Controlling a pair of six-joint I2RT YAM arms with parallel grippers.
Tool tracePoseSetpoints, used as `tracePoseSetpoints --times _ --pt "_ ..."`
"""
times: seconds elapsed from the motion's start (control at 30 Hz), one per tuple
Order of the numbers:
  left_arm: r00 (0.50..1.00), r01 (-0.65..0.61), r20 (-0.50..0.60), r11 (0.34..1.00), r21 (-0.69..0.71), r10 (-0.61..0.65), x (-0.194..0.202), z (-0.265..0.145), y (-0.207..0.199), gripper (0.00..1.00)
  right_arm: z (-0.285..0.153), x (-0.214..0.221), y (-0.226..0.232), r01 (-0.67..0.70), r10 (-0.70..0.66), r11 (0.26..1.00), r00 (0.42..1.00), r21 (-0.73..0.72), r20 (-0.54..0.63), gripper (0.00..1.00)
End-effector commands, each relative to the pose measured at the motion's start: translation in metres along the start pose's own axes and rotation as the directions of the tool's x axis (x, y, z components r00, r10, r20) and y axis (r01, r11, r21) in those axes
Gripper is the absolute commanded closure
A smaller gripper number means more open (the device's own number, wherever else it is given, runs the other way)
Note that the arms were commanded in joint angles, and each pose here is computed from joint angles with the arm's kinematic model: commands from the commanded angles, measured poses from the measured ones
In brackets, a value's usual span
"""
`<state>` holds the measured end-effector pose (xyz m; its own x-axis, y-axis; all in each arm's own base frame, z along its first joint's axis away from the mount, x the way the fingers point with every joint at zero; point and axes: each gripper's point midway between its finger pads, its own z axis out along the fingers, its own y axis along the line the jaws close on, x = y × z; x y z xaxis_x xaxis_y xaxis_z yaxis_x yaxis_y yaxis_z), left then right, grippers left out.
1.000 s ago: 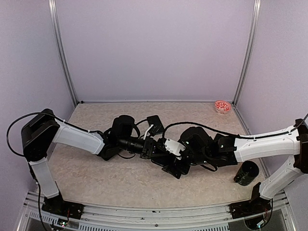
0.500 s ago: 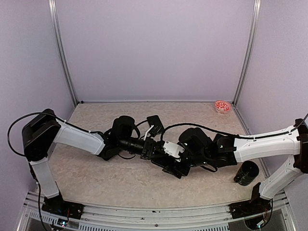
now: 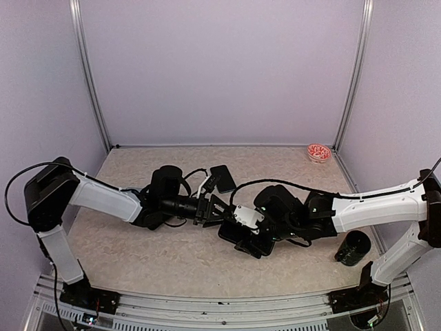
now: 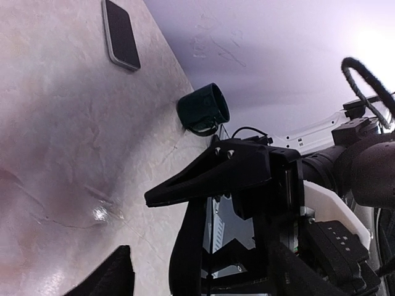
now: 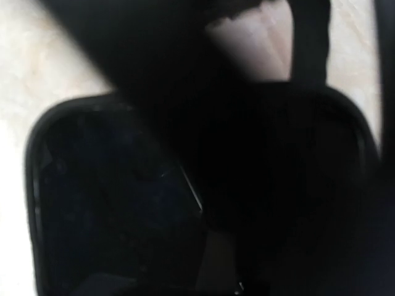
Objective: Put the phone into the phone case
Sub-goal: Place the phone with the phone case at the center of the board.
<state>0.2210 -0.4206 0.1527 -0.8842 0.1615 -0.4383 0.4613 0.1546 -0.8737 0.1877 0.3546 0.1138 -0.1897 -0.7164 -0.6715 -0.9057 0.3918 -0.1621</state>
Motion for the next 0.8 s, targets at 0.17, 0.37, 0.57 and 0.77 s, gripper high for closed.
tracePoseSetpoints --times 0.17,0.37,0.57,0.77 --pt "0.977 -0.069 0.193 0.988 -0.134 0.095 -0.03 -0.046 0.01 0.01 -0.015 -0.031 -0.027 -0.064 0.053 0.991 0.994 0.115 0.097 0.32" --pt "0.948 -0.1 0.271 0.966 -0.237 0.165 -0.037 -0.067 0.017 0.01 -0.012 -0.027 -0.054 -0.155 0.142 0.972 0.986 0.179 0.083 0.32" --pt "0.908 -0.12 0.344 0.935 -0.334 0.239 -0.04 -0.093 0.021 0.01 -0.017 -0.027 -0.097 -0.298 0.276 0.924 0.953 0.238 0.123 0.32" --pt "0.853 -0.133 0.418 0.904 -0.406 0.312 -0.045 -0.12 0.017 0.01 -0.028 -0.032 -0.145 -0.422 0.377 0.853 0.905 0.306 0.196 0.32"
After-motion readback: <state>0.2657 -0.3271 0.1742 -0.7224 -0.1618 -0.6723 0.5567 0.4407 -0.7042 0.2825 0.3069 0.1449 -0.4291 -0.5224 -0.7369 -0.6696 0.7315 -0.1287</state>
